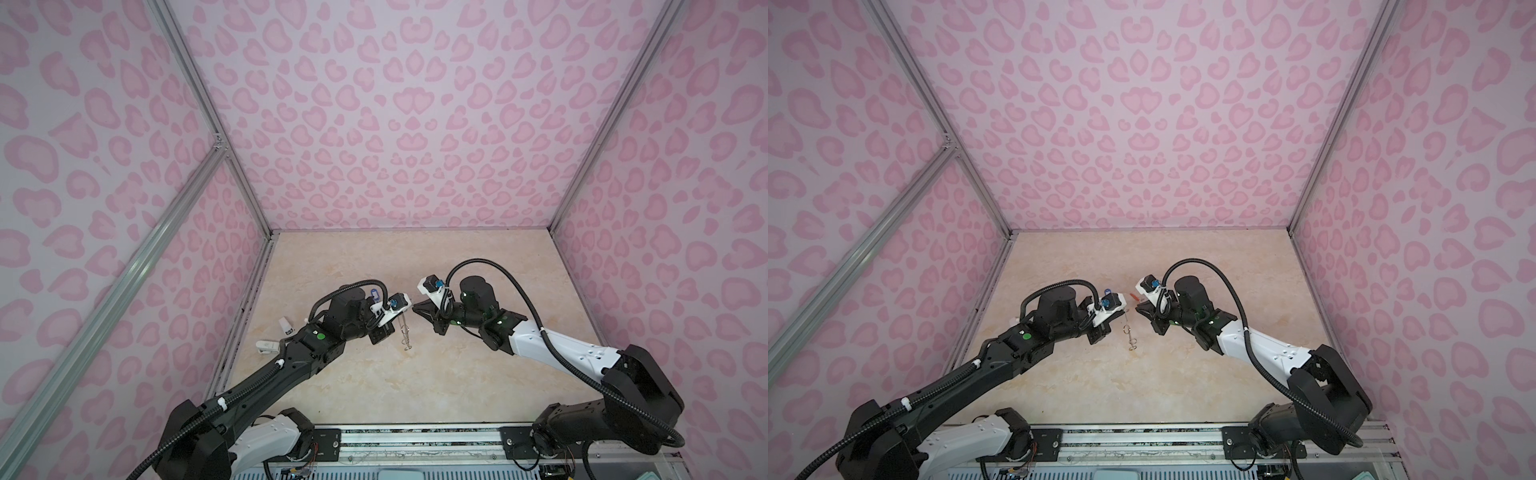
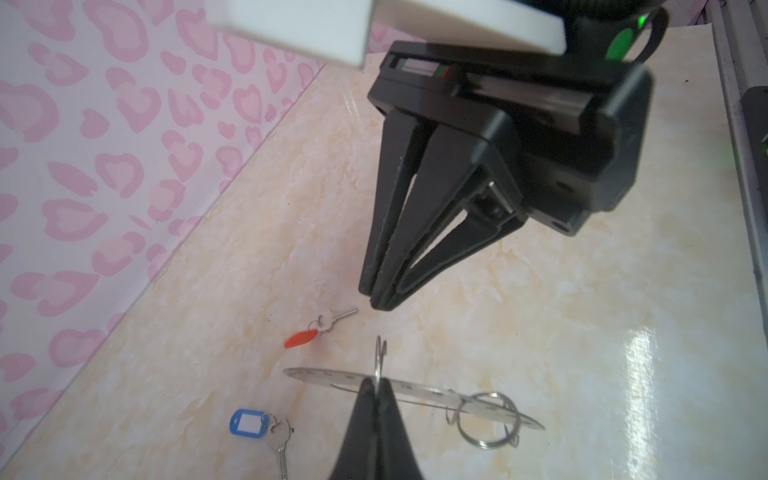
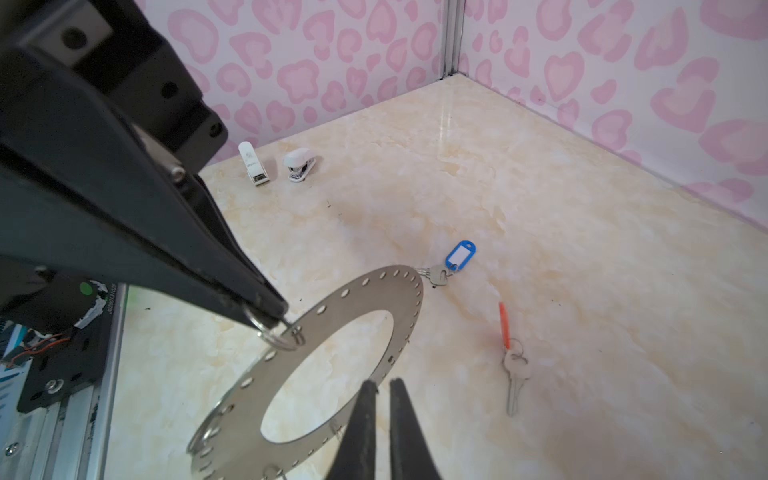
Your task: Put the keys on the keyring
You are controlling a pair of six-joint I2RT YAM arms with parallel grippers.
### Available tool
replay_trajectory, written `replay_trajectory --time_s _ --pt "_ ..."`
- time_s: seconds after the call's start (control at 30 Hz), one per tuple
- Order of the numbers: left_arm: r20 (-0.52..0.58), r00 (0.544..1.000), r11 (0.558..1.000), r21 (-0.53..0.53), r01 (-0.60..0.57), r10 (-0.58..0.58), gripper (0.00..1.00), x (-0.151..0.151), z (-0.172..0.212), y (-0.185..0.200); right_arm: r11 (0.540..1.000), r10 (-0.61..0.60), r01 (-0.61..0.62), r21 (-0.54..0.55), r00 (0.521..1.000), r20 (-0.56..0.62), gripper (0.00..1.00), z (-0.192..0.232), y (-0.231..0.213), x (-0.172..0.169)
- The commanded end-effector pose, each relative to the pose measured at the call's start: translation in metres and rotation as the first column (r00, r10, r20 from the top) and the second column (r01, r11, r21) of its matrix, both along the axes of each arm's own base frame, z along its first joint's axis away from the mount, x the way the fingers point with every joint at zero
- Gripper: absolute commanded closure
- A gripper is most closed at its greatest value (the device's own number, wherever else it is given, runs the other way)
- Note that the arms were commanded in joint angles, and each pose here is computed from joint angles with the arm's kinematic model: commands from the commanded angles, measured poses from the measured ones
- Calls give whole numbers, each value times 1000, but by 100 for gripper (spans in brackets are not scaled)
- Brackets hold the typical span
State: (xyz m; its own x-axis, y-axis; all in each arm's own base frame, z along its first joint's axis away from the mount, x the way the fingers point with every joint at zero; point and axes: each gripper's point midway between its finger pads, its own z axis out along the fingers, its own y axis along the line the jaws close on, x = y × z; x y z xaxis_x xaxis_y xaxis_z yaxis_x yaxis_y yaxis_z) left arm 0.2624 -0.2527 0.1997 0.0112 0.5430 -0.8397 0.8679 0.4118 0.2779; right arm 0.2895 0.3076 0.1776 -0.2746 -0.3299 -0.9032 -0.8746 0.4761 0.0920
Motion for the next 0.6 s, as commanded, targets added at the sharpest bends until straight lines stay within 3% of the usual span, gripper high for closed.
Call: replay_trajectory --time_s 0.0,0.27,0.57 --pt "21 999 999 -27 -32 33 97 6 6 11 996 -35 33 -84 999 -23 79 -23 -12 1" --pt "12 991 988 -74 -132 133 97 20 14 50 968 -146 121 -219 984 -101 67 -62 -22 18" --pt "7 976 973 -83 -215 216 97 33 13 65 884 -373 276 -377 902 -216 59 -90 -29 92"
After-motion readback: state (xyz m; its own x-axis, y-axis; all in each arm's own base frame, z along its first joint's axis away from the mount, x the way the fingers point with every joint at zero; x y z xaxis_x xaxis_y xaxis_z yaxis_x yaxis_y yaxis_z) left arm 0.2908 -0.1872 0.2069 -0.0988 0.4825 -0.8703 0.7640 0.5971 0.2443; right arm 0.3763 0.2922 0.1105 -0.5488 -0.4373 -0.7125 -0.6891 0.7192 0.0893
